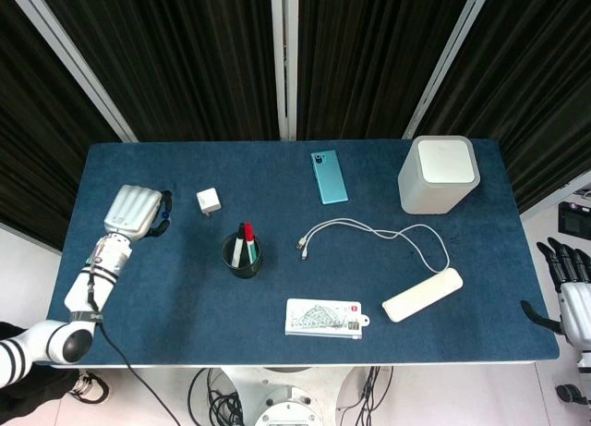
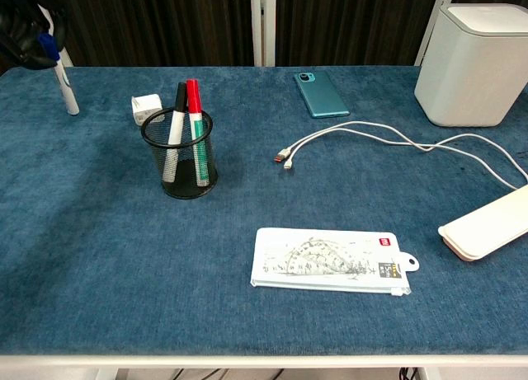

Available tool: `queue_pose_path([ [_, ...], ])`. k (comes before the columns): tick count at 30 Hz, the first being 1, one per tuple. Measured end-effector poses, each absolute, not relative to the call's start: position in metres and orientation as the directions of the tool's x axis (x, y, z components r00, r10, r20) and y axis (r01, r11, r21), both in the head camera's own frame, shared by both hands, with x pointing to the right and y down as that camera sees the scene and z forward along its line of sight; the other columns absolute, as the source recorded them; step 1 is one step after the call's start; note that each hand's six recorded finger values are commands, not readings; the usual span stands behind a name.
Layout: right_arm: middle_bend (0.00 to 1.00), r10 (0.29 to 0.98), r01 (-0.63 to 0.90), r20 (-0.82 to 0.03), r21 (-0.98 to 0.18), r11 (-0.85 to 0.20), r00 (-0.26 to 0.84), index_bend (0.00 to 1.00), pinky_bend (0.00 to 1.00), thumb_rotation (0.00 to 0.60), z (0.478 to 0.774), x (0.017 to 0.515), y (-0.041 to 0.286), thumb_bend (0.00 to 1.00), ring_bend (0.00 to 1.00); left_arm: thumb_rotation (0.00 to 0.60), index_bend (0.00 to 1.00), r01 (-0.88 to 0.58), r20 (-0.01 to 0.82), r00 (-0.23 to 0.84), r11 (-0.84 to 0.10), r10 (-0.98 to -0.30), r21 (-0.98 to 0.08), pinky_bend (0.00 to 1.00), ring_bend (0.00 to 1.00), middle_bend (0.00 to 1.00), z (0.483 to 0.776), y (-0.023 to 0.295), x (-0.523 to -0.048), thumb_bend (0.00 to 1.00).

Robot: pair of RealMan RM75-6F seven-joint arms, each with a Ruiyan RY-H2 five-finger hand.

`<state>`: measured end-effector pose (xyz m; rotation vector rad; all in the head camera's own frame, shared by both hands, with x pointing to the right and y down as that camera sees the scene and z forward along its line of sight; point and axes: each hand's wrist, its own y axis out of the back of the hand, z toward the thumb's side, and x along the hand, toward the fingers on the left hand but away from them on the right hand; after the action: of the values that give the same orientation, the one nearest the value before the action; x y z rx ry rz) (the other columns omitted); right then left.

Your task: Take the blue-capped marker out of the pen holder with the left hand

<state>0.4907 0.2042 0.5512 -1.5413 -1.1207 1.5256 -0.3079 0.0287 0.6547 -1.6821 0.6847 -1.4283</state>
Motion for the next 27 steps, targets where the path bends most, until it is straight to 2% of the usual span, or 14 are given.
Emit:
queue_pose_path([
  [3,0.0,0.911,0.111,-0.407,-0.91,-0.399,-0.063,0.0,0.0,0.6,0.553,0.492,0.204,0.18,0.0,0.6,0.63,0.121,0.556,0.203,-0.542,-0.806,-0.831,0.6,0.62,0.71,0.676,0.024,-0.304,0.35],
  [8,0.0,0.902,0.116,-0.427,-0.901,-0.419,-0.06,0.0,0.0,0.6,0.56,0.491,0.206,0.18,0.0,0.6,0.62,0.201,0.578,0.183,-0.545,-0.795,-0.814,0.6,0.62,0.71,0.696,0.018,-0.301,0.35],
  [11,0.0,0.902,0.118,-0.426,-0.901,-0.417,-0.064,0.0,0.0,0.6,0.56,0.493,0.206,0.18,0.0,0.6,0.57,0.243,0.596,0.168,-0.553,-0.785,-0.797,0.59,0.59,0.68,0.707,0.016,-0.298,0.34],
  [12,0.0,0.903,0.119,-0.425,-0.901,-0.416,-0.066,0.0,0.0,0.6,0.56,0.494,0.206,0.18,0.0,0.6,0.51,0.246,0.602,0.172,-0.558,-0.78,-0.793,0.58,0.56,0.64,0.71,0.016,-0.294,0.32],
  [14,0.0,0.903,0.119,-0.424,-0.902,-0.414,-0.071,0.0,0.0,0.6,0.559,0.496,0.206,0.18,0.0,0.6,0.31,0.239,0.605,0.18,-0.563,-0.775,-0.792,0.57,0.46,0.5,0.711,0.017,-0.291,0.29],
  [15,0.0,0.903,0.119,-0.424,-0.903,-0.414,-0.072,0.0,0.0,0.6,0.559,0.496,0.206,0.18,0.0,0.6,0.18,0.231,0.608,0.19,-0.567,-0.771,-0.791,0.55,0.38,0.39,0.711,0.019,-0.289,0.27],
  [16,0.0,0.903,0.12,-0.424,-0.902,-0.414,-0.073,0.0,0.0,0.6,0.559,0.497,0.206,0.18,0.0,0.6,0.09,0.226,0.609,0.2,-0.569,-0.767,-0.791,0.52,0.33,0.29,0.711,0.02,-0.286,0.26],
  [17,0.0,0.902,0.12,-0.425,-0.902,-0.415,-0.074,0.0,0.0,0.6,0.559,0.497,0.206,0.18,0.0,0.6,0.05,0.224,0.609,0.211,-0.568,-0.765,-0.792,0.5,0.3,0.24,0.711,0.021,-0.284,0.25],
  [18,0.0,0.902,0.121,-0.426,-0.901,-0.416,-0.073,0.0,0.0,0.6,0.56,0.497,0.206,0.18,0.0,0.6,0.02,0.226,0.606,0.226,-0.564,-0.762,-0.794,0.46,0.26,0.18,0.71,0.022,-0.28,0.25],
  [21,0.0,0.9,0.121,-0.431,-0.899,-0.421,-0.074,0.0,0.0,0.6,0.561,0.497,0.207,0.18,0.0,0.6,0.0,0.226,0.584,0.262,-0.54,-0.768,-0.811,0.36,0.17,0.07,0.705,0.023,-0.271,0.25],
  [24,0.0,0.899,0.122,-0.432,-0.898,-0.422,-0.075,0.0,0.0,0.6,0.562,0.498,0.207,0.18,0.0,0.6,0.0,0.224,0.551,0.285,-0.505,-0.784,-0.834,0.33,0.12,0.04,0.697,0.023,-0.265,0.25],
  [27,0.0,0.9,0.123,-0.429,-0.9,-0.419,-0.076,0.0,0.0,0.6,0.561,0.498,0.206,0.18,0.0,0.6,0.0,0.219,0.525,0.293,-0.478,-0.799,-0.851,0.33,0.12,0.04,0.688,0.025,-0.264,0.25],
])
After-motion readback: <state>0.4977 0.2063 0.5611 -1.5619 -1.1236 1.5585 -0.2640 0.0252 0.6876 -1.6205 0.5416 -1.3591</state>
